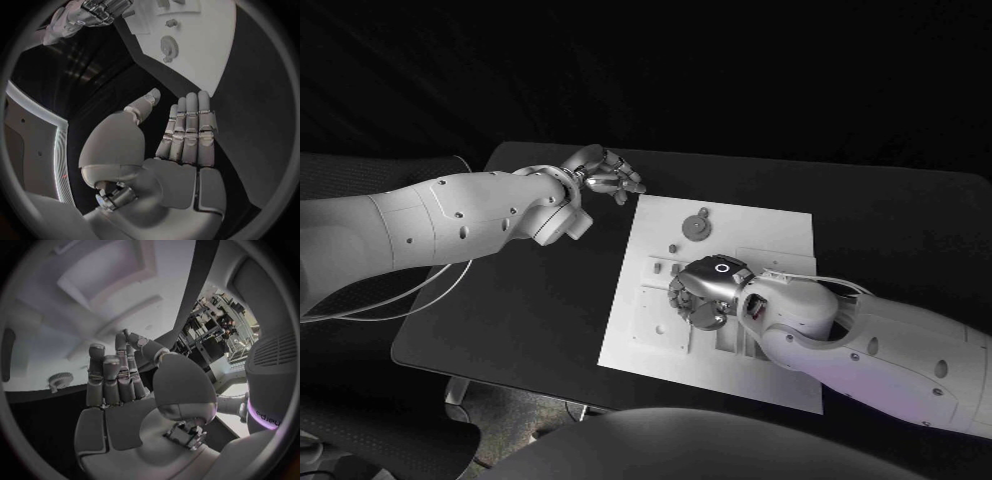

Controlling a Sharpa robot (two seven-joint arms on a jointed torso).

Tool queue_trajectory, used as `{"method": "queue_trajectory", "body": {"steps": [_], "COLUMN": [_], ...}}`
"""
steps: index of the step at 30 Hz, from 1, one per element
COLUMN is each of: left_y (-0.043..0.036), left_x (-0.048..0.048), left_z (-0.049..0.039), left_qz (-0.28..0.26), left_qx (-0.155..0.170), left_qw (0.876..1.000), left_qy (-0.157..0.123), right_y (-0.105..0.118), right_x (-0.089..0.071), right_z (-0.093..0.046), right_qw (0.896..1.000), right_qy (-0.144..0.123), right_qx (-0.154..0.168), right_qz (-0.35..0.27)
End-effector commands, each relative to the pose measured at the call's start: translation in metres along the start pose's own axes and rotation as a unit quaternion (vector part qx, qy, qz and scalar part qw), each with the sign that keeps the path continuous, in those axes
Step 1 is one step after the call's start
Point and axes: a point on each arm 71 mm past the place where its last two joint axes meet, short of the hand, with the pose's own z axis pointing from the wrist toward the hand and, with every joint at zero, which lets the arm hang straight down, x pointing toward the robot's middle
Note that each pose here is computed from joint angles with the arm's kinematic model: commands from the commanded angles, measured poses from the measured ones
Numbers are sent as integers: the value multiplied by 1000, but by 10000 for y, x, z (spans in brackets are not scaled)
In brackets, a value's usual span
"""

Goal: Assemble the parts on the task board

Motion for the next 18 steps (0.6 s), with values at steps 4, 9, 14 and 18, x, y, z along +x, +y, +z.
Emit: {"method": "queue_trajectory", "body": {"steps": [4,9,14,18], "left_y": [-17,-15,-11,-11], "left_x": [5,5,1,0], "left_z": [1,2,2,2], "left_qz": [1,1,1,1], "left_qx": [4,3,2,1], "left_qw": [1000,1000,1000,1000], "left_qy": [0,0,-1,-2], "right_y": [9,6,-8,-17], "right_x": [78,102,105,93], "right_z": [5,-3,-17,-14], "right_qw": [1000,999,999,999], "right_qy": [28,41,40,32], "right_qx": [-2,-2,0,3], "right_qz": [-2,0,3,7]}}
